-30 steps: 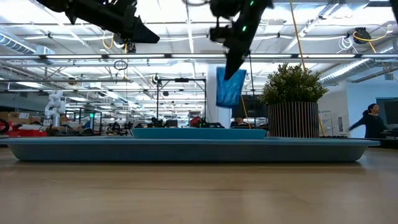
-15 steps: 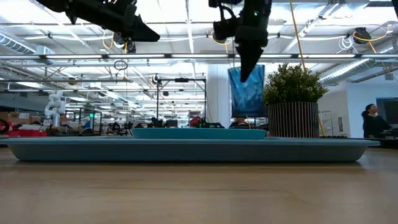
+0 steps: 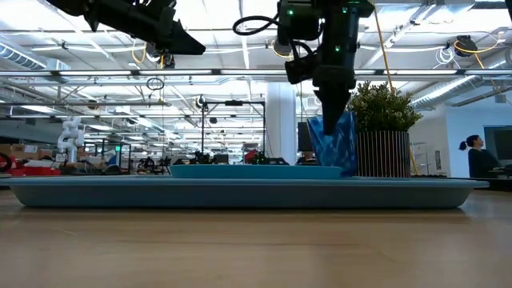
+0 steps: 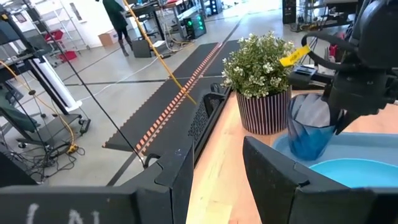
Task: Pick and place plate/cup/fork/spoon on tray
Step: Put the blue cup on the blue tray to the top right of the blue tray, then adjust the blue plate
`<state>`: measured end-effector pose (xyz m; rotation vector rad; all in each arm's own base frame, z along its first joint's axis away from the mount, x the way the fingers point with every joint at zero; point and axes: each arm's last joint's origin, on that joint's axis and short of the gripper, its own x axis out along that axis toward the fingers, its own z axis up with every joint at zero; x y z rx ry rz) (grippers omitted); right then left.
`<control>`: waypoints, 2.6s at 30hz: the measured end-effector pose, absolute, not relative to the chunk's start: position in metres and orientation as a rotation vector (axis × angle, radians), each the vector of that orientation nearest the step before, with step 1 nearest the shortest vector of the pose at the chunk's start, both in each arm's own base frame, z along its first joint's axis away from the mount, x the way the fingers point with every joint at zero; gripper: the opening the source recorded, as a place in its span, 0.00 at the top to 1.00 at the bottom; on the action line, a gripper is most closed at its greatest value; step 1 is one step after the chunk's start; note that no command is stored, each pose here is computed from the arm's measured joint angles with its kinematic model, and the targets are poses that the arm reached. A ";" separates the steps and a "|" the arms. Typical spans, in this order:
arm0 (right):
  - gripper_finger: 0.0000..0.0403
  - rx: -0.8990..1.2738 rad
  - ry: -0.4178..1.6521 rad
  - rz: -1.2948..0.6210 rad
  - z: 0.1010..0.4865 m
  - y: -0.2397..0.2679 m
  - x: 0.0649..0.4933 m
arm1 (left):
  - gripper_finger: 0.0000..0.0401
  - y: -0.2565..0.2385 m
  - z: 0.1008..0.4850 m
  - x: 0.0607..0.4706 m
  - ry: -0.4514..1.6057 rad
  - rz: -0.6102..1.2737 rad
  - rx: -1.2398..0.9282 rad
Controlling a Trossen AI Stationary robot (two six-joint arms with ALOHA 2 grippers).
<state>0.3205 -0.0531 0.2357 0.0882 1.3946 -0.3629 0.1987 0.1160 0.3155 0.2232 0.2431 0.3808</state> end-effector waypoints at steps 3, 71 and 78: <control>1.00 0.085 1.385 -0.361 0.236 -0.054 0.321 | 0.64 0.116 0.315 0.199 0.245 0.380 0.222; 0.68 0.398 1.025 -0.304 0.269 0.041 0.303 | 0.64 0.110 0.309 0.200 0.296 0.326 0.149; 0.68 0.402 1.047 -0.278 0.255 0.065 0.328 | 0.64 0.092 0.308 0.207 0.269 0.091 0.095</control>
